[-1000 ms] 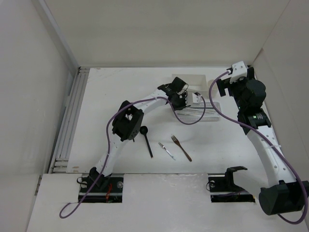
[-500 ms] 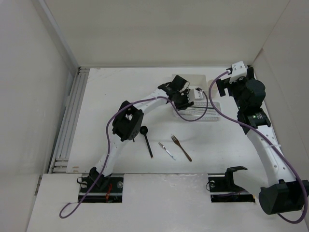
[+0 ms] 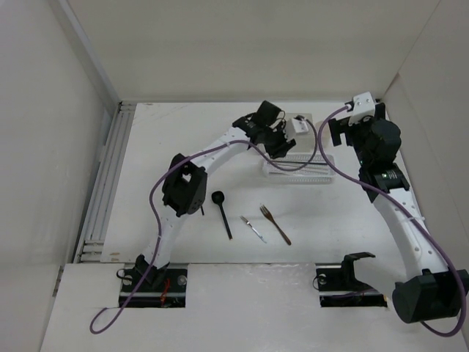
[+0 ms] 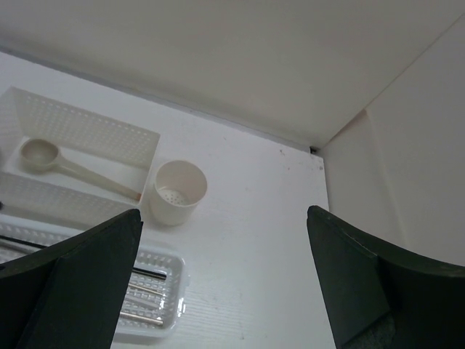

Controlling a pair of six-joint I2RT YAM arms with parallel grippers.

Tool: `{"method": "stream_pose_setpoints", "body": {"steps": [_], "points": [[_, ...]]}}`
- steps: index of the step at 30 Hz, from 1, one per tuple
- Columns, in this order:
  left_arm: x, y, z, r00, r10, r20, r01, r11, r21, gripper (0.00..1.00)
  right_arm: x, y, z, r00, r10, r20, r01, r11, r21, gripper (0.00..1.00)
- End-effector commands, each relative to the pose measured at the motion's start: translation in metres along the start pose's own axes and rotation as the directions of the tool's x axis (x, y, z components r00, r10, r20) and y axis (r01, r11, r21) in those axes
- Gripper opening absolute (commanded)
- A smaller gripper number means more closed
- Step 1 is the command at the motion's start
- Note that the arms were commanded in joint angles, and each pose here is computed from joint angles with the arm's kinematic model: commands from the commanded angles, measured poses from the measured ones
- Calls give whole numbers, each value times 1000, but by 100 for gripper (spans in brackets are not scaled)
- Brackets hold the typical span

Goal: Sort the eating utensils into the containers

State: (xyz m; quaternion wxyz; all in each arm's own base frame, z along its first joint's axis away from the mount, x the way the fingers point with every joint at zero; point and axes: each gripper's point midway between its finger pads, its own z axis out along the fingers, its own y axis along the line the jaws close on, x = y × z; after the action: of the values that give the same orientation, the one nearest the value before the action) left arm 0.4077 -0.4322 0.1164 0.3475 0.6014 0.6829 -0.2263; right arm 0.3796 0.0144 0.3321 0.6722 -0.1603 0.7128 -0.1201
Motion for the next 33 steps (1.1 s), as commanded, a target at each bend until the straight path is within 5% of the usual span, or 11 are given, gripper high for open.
{"method": "stream_pose_setpoints", "body": {"steps": [1,3,7,11,16,25,33], "points": [[-45,24,-77,976,-166,139,178,981,-78,39,5,-17,11,994,108,-23,-105,987,122,100],[-30,51,-106,917,-354,185,383,912,-150,39,22,-31,10,985,150,-87,-126,964,234,100],[10,87,-160,830,-513,221,558,763,-326,39,45,-43,8,963,232,-140,-175,928,330,100],[70,101,-209,769,-602,215,611,594,-523,39,84,-49,12,902,374,-215,-276,884,378,100],[160,82,-254,691,-703,167,605,436,-667,39,162,-62,7,756,577,-309,-380,771,510,100],[271,23,-262,601,-798,41,530,360,-768,41,241,-31,13,622,640,-451,-422,759,496,100],[294,6,-266,590,-807,22,542,376,-752,41,287,-16,21,578,560,-594,-347,827,443,100]]}}
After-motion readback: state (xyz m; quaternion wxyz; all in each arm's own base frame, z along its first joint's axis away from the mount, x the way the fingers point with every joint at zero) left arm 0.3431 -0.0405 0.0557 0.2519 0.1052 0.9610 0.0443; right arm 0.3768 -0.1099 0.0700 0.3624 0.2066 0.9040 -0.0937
